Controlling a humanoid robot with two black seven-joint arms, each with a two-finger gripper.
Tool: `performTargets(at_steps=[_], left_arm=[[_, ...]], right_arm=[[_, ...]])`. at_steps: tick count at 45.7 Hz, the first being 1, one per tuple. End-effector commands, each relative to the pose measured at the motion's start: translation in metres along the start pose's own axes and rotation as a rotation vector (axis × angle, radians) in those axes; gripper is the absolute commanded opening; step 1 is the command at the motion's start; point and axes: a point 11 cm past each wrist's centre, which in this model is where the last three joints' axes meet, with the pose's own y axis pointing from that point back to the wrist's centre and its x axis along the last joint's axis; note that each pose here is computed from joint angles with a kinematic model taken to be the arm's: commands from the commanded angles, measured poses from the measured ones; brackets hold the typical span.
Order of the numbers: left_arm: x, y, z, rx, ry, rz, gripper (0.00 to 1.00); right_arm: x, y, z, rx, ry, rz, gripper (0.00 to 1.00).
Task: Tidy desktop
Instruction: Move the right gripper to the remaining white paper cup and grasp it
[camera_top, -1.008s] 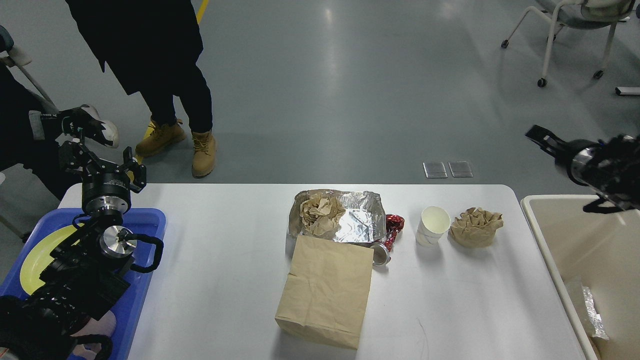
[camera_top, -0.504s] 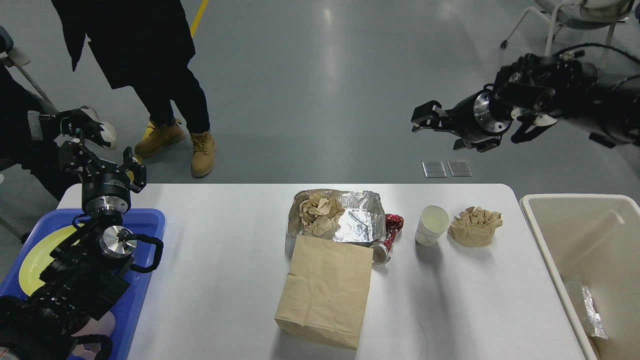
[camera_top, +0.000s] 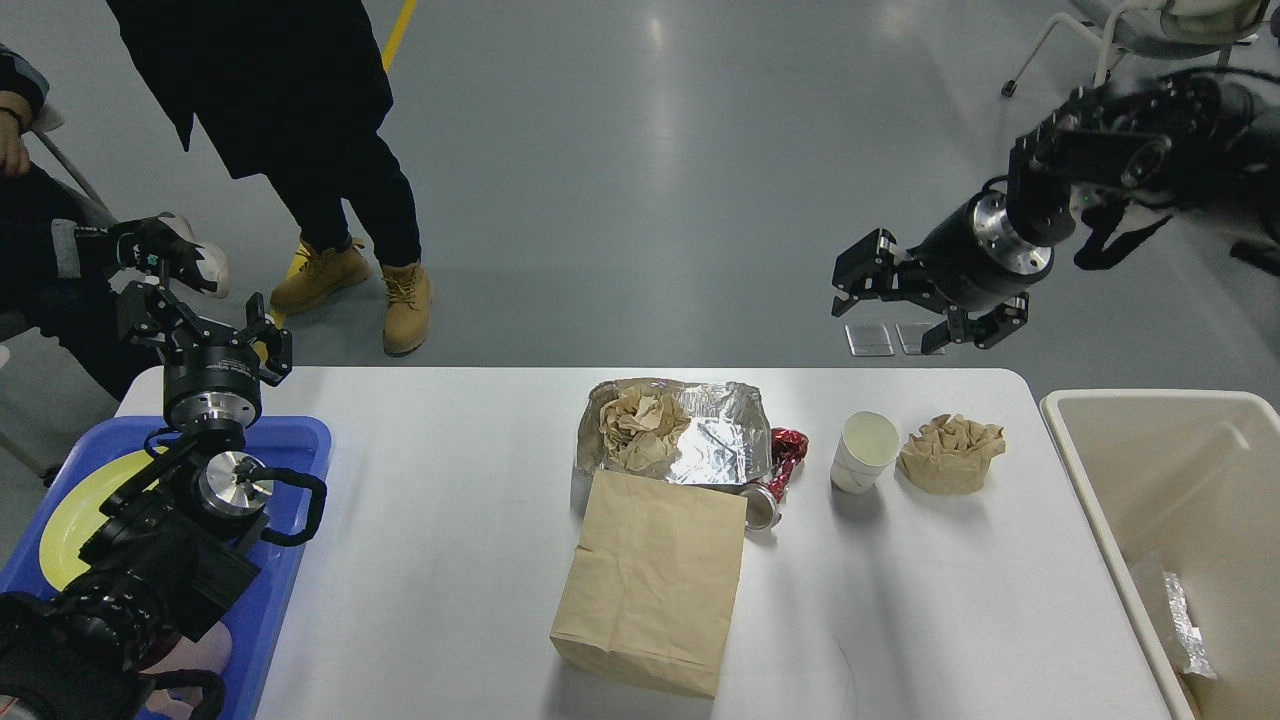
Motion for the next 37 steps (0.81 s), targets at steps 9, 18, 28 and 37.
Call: performTargets(at_steps=[9,18,28,37], left_arm=[[0.000,0.000,0.000,0.000,0.000,0.000,0.97],[0.000,0.000,0.000,0.000,0.000,0.000,0.97],[0.000,0.000,0.000,0.000,0.000,0.000,0.97],[0.000,0.000,0.000,0.000,0.000,0.000,0.97]], right_arm=[[-0.031,-0.086,0.064,-0.005,-0.150,-0.016,1.00],[-0.030,-0.105,0.077,0.033,-0.218,0.041,1.00],[-0.039,-0.126,0.098,0.020,-0.262,0.066,1.00],[-0.046,-0.137,0.108,0.006,-0.285,0.109,1.00]])
